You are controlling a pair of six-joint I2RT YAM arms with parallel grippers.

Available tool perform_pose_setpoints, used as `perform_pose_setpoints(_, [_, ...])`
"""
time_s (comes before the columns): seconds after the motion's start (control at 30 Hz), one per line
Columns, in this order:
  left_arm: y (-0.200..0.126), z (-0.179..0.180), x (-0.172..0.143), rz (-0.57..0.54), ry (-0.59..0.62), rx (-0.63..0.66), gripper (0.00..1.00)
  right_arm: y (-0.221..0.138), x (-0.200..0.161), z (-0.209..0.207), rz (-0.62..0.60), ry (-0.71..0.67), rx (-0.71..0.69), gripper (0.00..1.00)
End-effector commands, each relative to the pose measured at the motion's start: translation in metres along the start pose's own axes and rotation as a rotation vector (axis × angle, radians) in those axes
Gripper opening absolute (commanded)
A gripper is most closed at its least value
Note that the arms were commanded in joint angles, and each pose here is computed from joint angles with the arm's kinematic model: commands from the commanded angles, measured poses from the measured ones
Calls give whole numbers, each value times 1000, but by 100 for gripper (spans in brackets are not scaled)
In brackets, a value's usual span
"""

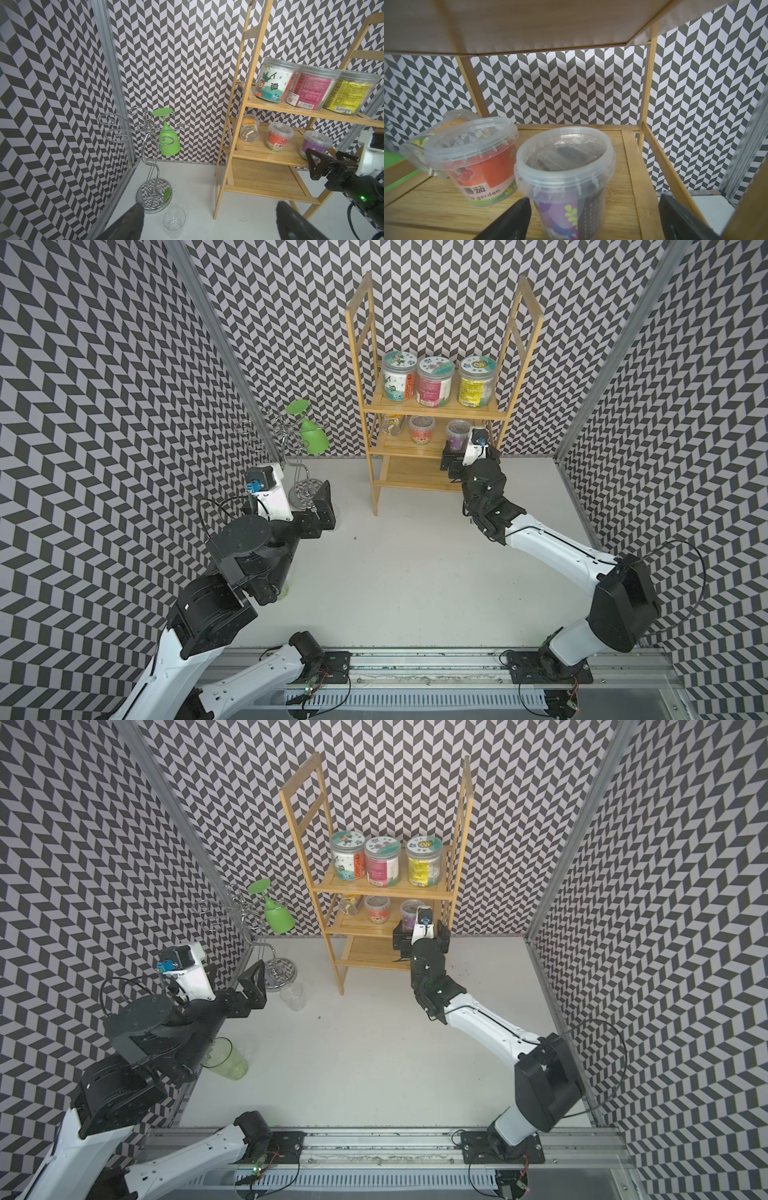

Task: Place the seed container on the shelf
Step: Place the seed jar on the shelf.

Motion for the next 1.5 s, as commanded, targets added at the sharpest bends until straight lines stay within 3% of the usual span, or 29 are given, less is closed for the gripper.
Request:
perform_pose_setpoints(0.0, [0,-1,3,-19,-5,-8,100,-11,10,-3,-3,27,20,100])
perform_pose_setpoints(0.3, [3,-5,4,-17,7,-18,100,-7,4,1,40,15,49,90])
perform_pose_setpoints(0.63, [3,-4,4,-19,17,-13,100,3,-1,-4,49,22,43,68])
perform_pose_setpoints(1.47, [1,-1,2,-15,11,4,99,35,-9,-1,51,35,48,66])
Point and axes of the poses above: each gripper's point midway between its finger pads, its own y axis out along the fingers, its own z axis along the line the jaws close on, x = y × z, the point moved 5 cm from there along -y, back along the fingers, and after that the axes turned 2 degrees about y, right-handed, at the moved point
